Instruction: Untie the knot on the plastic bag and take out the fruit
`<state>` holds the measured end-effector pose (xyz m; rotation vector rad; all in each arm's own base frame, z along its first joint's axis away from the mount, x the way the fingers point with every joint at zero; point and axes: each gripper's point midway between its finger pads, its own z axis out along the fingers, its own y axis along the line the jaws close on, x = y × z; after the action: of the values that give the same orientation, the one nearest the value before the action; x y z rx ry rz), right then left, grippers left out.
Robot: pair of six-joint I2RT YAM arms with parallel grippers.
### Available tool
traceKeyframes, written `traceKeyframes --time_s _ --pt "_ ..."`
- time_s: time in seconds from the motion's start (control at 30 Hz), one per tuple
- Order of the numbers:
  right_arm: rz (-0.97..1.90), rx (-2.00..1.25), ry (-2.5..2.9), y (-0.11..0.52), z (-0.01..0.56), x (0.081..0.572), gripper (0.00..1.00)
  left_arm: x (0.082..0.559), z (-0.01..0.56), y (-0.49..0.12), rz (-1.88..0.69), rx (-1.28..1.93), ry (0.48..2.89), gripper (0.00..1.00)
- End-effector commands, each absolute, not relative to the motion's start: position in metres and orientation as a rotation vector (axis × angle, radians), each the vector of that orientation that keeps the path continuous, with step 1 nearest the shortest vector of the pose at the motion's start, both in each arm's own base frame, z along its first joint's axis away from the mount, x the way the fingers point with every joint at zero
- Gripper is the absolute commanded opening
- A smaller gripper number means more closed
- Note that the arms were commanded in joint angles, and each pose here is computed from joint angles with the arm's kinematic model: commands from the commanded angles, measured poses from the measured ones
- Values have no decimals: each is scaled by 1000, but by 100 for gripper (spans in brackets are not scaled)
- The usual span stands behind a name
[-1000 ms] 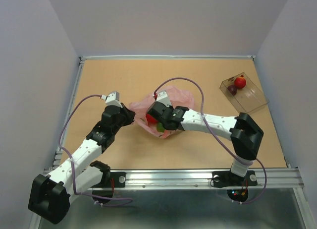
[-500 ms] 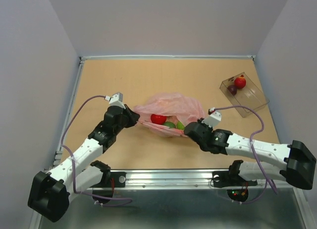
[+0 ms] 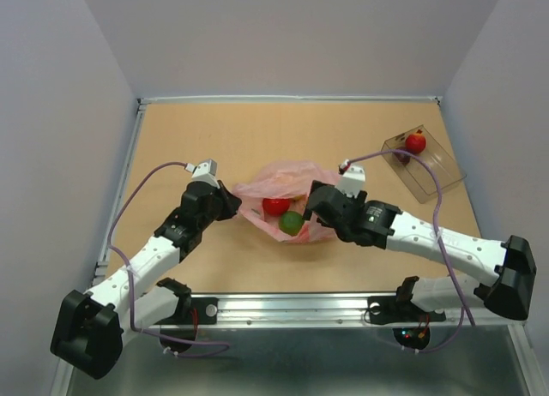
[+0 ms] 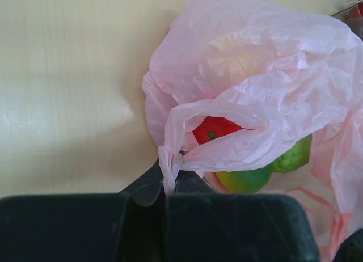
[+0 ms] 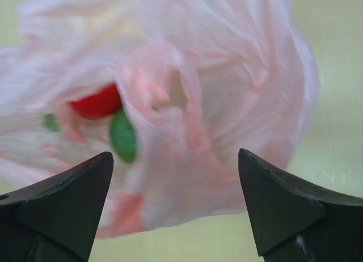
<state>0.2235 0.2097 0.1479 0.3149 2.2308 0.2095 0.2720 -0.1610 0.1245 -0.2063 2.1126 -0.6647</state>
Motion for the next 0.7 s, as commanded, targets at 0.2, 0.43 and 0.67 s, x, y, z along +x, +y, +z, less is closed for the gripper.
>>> traceKeyframes --time_s 0.2,0.43,0.67 --pt "99 -85 2158 240 254 255 94 283 149 -167 -645 -91 2057 0" --pt "170 -413 2281 301 213 254 69 284 150 -167 -636 -76 2055 0" --pt "156 -501 2476 293 115 222 68 286 148 -165 -620 -80 2057 0"
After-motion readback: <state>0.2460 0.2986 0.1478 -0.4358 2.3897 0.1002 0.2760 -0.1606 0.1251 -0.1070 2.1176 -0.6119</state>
